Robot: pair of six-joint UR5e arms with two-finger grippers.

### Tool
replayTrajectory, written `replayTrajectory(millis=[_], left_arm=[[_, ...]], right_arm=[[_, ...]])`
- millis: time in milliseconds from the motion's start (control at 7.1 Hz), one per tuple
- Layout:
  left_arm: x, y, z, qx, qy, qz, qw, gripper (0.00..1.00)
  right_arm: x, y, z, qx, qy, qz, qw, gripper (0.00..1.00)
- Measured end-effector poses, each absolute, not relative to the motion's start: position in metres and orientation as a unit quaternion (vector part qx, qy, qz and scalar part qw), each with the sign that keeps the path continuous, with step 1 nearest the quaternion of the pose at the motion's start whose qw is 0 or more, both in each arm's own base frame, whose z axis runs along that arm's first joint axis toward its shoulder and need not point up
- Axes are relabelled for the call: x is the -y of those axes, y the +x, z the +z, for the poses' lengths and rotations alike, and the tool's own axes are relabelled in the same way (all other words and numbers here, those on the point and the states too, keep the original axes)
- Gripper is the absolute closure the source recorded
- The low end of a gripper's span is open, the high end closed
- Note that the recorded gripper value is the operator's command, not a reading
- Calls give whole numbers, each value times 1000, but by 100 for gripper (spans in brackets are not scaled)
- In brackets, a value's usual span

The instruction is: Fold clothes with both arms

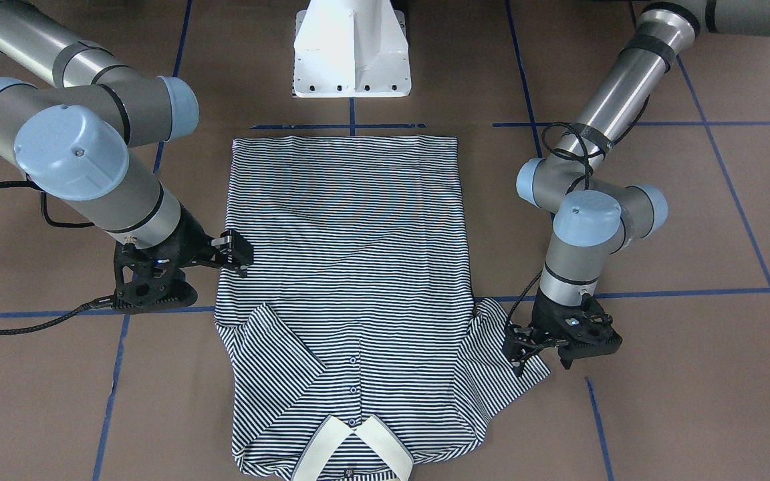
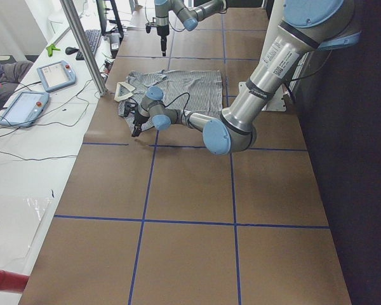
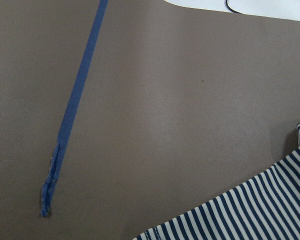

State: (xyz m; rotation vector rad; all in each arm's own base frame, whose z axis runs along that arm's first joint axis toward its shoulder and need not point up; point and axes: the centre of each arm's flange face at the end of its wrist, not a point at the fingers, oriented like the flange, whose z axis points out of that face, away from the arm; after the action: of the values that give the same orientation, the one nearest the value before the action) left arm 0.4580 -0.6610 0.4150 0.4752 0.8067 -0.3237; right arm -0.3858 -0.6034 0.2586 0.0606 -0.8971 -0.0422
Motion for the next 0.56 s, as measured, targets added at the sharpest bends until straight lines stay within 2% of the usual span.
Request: replayTrajectory(millis=[141, 282, 563], left_arm=[[663, 459, 414, -386, 228, -155, 880, 40], [664, 460, 412, -387, 229, -155, 880, 53], [665, 462, 406, -388, 230, -154, 879, 57]], right_arm=[[604, -386, 259, 433, 29, -20, 900, 0], [604, -386, 260, 433, 29, -20, 901, 0], [605, -387, 262, 432, 27, -19, 901, 0]])
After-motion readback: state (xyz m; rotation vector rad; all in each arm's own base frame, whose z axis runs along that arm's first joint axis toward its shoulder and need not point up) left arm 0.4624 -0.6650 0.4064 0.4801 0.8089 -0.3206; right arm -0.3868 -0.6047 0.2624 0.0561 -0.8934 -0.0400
